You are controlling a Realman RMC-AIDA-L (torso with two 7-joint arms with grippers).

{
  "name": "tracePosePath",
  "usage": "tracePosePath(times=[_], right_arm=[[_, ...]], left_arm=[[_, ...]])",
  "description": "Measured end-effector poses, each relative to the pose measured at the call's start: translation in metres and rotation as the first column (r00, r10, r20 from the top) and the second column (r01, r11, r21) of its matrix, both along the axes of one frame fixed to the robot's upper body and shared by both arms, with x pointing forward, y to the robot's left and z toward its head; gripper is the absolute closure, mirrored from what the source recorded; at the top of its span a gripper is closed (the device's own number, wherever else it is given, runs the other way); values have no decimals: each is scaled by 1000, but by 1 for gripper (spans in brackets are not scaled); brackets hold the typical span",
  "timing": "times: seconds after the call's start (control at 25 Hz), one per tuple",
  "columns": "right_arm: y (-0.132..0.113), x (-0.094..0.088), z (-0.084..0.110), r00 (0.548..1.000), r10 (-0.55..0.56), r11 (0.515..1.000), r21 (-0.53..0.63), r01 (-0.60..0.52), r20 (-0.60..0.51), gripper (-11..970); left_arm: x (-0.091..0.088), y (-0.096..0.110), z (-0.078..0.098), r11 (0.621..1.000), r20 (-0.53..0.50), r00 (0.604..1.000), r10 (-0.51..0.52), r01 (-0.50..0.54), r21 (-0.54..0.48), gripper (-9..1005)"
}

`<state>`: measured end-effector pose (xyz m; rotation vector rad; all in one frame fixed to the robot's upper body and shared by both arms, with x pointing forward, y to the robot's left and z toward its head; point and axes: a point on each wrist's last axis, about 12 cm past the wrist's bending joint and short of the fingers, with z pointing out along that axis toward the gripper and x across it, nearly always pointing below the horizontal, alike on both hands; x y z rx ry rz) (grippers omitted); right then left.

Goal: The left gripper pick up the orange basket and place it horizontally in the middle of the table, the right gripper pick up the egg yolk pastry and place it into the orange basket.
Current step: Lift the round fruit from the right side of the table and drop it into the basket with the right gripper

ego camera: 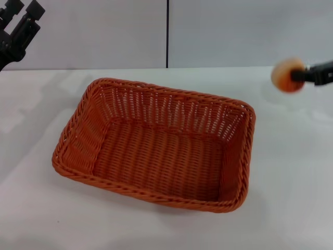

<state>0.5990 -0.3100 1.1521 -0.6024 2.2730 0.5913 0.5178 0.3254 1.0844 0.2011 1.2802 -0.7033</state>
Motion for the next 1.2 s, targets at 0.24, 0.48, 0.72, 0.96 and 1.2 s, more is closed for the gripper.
tracePosePath(times=[0.24, 0.48, 0.72, 0.96, 1.2], right_arm=[[9, -29, 28, 896, 60, 910, 345, -230, 439, 856], [25, -39, 23, 741, 13, 763, 473, -441, 671, 901], [69, -29, 10, 749, 130, 699, 476, -534, 650, 915], [105, -27, -1, 753, 280, 677, 433, -595, 596, 917], [117, -31, -10, 763, 349, 671, 424, -609, 544, 919]], left_arm=[[0, 0, 0, 1000, -1, 1000, 1, -1, 0, 404], [1, -1, -1, 1000, -5, 1000, -2, 2, -4, 404], [1, -2, -1, 1000, -6, 1000, -4, 4, -4, 404], [2, -3, -1, 1000, -5, 1000, -8, 8, -4, 404], [0, -3, -2, 1000, -10, 1000, -8, 8, -10, 404]])
